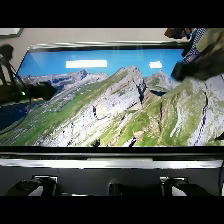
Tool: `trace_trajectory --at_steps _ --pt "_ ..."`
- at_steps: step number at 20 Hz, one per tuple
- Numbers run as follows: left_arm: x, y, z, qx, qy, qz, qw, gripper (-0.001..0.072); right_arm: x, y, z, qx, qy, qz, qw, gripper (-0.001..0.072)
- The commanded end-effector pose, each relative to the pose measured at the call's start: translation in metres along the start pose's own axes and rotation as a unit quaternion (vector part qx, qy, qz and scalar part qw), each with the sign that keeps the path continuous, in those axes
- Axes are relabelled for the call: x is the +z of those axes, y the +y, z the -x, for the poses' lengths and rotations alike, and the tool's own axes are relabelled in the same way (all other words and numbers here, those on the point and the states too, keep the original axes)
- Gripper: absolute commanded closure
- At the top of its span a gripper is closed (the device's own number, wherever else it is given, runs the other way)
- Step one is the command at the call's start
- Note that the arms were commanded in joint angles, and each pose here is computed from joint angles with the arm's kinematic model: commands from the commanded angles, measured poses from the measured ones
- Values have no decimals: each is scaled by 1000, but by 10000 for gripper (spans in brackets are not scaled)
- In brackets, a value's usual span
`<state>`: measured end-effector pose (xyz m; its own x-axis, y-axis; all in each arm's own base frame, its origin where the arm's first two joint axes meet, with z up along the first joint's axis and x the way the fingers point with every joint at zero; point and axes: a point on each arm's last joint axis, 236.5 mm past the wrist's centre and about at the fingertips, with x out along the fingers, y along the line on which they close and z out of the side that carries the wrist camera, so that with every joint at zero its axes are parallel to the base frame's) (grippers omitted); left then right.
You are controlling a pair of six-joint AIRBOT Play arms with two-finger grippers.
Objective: Fold the clothes and pants, and hang the long-sleeved shirts on hangers.
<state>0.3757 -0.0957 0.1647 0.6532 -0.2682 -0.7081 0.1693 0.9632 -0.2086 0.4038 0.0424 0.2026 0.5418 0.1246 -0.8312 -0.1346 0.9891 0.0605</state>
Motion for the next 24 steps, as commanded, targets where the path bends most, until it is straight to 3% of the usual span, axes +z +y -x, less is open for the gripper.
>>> trace_trajectory --at_steps 1,2,3,4,5,6,24 --pt "-43 18 -12 28 45 -8 999 98 -61 37 -30 51 82 19 995 116" --pt "-51 20 -15 29 52 -7 998 101 -64 40 -33 58 78 14 995 138" --pt "-54 21 -17 29 56 -6 998 132 -66 43 -33 65 77 12 995 255" --pt "-56 21 -18 29 58 -8 998 314 -67 45 -33 69 78 11 995 355" --pt "-56 21 -18 28 58 -22 998 657 -68 46 -33 71 79 12 994 540" --pt "-54 21 -17 27 55 -35 998 688 -69 46 -33 71 82 13 994 693" --pt "-54 21 -17 27 54 -36 998 687 -75 45 -32 68 94 12 993 683"
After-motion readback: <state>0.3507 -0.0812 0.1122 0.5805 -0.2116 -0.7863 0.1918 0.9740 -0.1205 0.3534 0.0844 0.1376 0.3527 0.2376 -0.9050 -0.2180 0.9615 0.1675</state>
